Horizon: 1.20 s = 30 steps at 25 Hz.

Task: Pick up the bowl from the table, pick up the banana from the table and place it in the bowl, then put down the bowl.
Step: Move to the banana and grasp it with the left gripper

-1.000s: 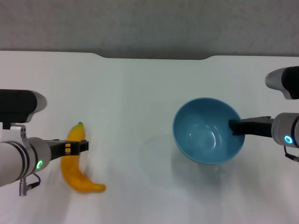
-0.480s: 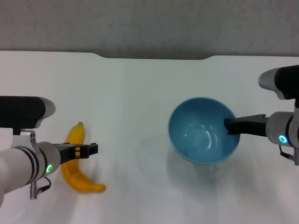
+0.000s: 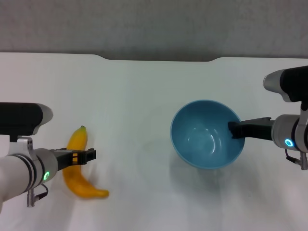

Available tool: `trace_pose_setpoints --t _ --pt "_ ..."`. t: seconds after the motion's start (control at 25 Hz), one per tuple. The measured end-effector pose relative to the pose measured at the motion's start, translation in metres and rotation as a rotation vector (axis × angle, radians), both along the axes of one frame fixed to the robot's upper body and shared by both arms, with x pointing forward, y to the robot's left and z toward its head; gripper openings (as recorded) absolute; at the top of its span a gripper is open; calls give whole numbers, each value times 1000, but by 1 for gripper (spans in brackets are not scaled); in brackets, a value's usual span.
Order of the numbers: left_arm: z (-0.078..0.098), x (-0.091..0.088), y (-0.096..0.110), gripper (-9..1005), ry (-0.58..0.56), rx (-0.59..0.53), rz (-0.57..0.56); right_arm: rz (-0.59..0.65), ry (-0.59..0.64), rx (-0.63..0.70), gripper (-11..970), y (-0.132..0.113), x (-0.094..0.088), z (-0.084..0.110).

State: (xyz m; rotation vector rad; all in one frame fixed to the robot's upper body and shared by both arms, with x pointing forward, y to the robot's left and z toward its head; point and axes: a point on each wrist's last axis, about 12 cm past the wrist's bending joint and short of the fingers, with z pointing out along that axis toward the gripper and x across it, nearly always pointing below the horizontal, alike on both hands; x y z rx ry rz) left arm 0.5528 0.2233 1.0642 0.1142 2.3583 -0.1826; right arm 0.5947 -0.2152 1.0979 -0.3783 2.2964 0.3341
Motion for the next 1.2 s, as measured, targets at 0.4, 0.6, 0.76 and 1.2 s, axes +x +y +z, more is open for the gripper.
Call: trace_pose_setpoints --t 0.4,0.6,0.76,1.2 --pt "-6 1 2 884 -1 4 3 5 0 1 35 2 0 0" --pt "-7 1 3 902 1 4 9 10 2 -1 34 3 -1 -1" --pt "-3 1 2 901 -15 -7 6 9 4 -2 34 2 -1 -1" --pt "-8 1 4 900 -35 10 -4 11 4 -3 38 3 -1 -1"
